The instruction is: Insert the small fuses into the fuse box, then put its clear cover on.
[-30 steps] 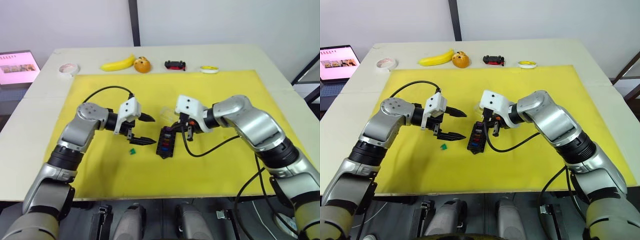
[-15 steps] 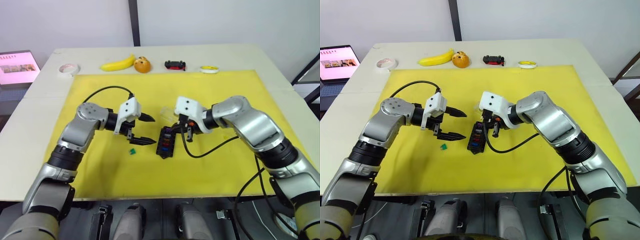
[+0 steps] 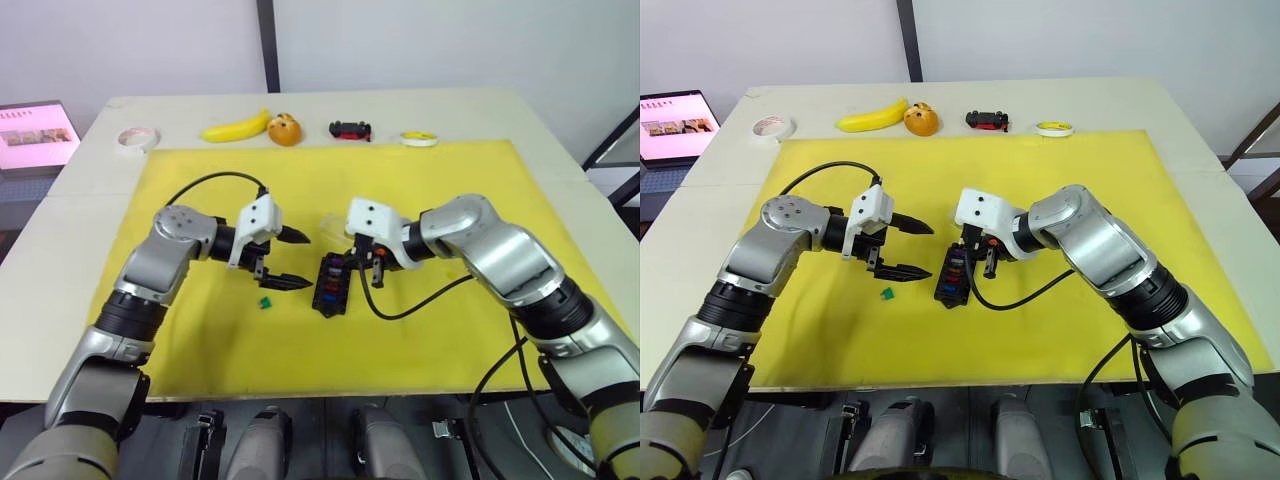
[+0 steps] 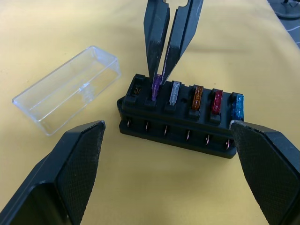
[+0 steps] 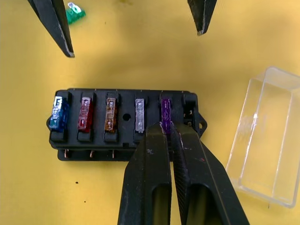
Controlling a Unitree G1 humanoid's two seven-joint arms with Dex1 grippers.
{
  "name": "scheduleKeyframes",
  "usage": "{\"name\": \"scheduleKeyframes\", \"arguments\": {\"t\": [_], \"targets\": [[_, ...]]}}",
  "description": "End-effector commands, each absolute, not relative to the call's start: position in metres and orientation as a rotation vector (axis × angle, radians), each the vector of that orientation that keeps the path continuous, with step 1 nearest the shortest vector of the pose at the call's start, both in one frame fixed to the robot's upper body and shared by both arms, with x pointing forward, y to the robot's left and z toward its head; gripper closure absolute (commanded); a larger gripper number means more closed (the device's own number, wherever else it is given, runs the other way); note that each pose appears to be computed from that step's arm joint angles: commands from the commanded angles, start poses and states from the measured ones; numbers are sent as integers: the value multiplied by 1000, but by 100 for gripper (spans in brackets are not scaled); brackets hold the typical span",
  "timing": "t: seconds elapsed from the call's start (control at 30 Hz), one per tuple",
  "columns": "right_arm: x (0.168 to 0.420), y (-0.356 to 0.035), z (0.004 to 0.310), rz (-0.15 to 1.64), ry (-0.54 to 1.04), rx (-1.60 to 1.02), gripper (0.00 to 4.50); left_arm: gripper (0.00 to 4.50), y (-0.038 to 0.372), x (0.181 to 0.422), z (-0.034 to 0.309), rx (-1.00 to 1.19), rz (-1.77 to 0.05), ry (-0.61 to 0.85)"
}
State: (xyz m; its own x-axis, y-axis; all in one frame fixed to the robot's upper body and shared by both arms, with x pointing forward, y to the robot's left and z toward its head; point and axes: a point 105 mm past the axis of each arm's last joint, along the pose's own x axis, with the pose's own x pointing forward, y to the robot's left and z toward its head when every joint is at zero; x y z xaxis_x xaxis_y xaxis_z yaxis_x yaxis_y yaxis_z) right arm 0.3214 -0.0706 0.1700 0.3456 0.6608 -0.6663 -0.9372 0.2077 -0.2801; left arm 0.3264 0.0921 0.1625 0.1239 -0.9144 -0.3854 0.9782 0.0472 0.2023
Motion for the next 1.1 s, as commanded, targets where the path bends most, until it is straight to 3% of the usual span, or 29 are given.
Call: {"name": "scheduleKeyframes", "arguments": {"t": [0.03,1.1], "targets": [[321,-68,180,1170,415,-762,428,0,90,324,170,485,-1460,132],[322,-67,183,1193,441,-816,428,0,89,323,168,486,-1457,133]]}}
